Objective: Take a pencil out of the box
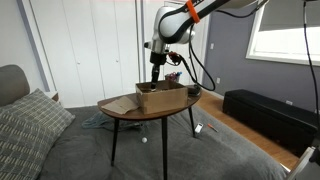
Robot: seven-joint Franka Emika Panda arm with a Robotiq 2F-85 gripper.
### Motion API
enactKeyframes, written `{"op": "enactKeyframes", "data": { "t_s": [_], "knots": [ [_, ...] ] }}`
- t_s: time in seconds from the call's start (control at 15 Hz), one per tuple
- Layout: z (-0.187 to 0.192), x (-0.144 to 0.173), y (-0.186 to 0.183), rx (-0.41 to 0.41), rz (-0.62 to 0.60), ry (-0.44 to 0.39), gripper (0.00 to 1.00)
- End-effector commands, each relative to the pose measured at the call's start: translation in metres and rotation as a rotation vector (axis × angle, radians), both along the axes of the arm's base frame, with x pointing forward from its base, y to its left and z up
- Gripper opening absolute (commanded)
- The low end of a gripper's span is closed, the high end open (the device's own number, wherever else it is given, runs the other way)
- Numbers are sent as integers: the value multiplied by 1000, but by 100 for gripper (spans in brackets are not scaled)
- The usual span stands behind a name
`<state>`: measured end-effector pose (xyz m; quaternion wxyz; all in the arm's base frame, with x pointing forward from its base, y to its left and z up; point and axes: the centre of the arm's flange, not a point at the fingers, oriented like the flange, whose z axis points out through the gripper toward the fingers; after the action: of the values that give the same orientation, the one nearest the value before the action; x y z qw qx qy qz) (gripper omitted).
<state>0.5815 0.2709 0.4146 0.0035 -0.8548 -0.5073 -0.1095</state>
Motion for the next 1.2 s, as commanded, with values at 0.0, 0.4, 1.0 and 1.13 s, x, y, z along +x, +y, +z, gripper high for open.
{"op": "enactKeyframes", "data": {
  "t_s": [0.0,0.4,1.0,1.13],
  "knots": [
    [-8,14,5,26,26,-13,44],
    [-23,25,3,46,14,-22,46],
    [-34,36,-3,62,-3,-35,47],
    [-37,38,-3,66,-5,-31,44]
  ]
}}
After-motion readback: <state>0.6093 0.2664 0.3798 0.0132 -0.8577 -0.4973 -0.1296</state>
